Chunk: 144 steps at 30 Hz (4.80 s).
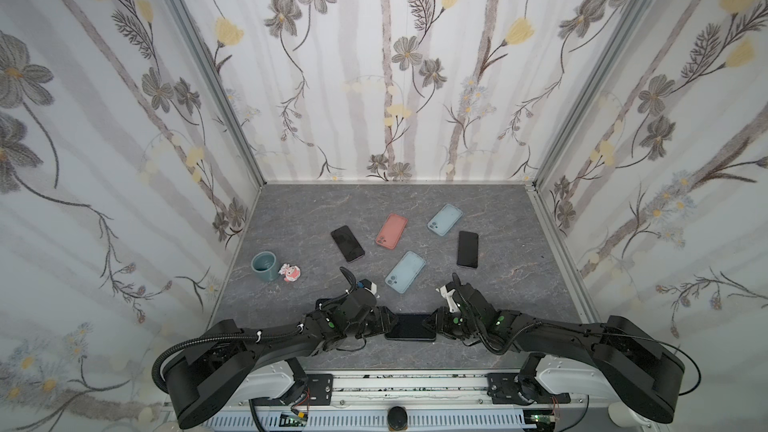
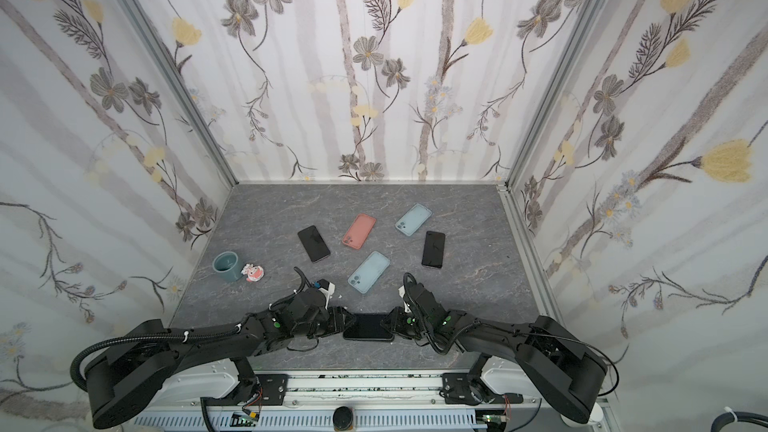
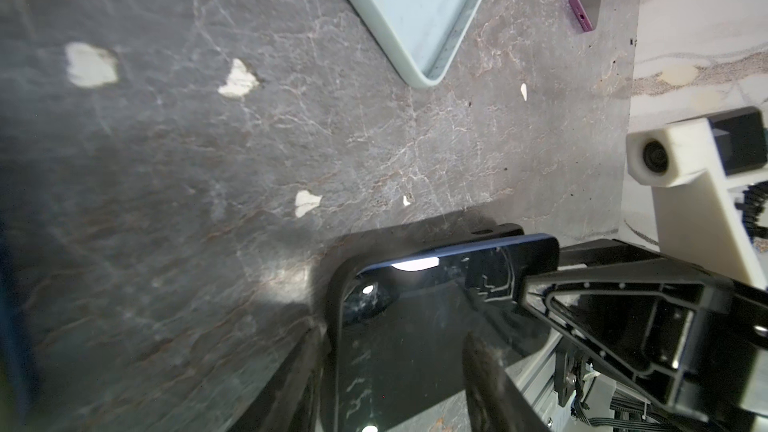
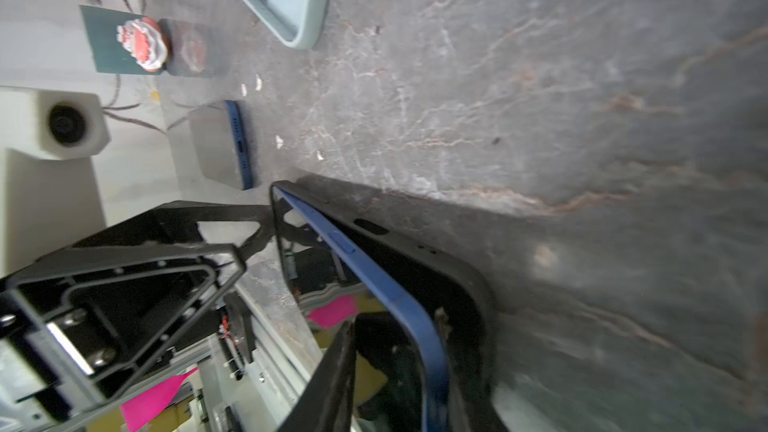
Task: Put the phone into the phone case
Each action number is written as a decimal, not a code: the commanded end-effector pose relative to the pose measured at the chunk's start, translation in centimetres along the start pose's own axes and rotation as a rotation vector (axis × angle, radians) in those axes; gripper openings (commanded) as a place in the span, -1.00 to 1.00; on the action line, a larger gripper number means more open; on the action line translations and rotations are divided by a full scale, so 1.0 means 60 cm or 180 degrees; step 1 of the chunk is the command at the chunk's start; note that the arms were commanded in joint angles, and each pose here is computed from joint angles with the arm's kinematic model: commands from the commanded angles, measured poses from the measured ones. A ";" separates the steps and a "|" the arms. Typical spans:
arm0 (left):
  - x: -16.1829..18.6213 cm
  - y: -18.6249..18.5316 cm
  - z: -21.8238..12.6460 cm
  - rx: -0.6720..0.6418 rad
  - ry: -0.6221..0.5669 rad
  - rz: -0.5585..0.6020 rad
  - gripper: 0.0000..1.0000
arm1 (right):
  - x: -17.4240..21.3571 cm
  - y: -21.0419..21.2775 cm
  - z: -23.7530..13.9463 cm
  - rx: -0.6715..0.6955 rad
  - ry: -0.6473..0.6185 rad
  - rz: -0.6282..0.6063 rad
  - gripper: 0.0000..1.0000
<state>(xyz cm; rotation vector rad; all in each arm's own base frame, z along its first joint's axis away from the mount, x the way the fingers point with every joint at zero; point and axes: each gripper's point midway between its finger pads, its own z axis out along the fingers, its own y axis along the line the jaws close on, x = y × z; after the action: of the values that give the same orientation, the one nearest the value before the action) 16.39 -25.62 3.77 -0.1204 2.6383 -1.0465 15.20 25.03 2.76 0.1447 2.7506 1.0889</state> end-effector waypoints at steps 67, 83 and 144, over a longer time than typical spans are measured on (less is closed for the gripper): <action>0.016 0.038 0.001 -0.0339 0.0094 0.0185 -0.24 | 0.009 -0.005 -0.052 0.0577 0.0095 -0.0284 -0.69; 0.019 0.043 0.000 -0.0364 0.0119 0.0242 -0.42 | 0.038 -0.022 -0.030 0.0741 0.0338 -0.0353 -0.82; 0.000 0.021 -0.003 -0.0358 0.0043 0.0326 -0.41 | -0.044 0.005 -0.015 0.1041 0.0168 -0.0873 -0.73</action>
<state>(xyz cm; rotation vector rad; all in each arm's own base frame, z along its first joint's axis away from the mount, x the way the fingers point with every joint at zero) 16.07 -24.07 2.50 -0.0151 2.7068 -0.8408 17.62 23.82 4.10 -0.1800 2.8659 0.5573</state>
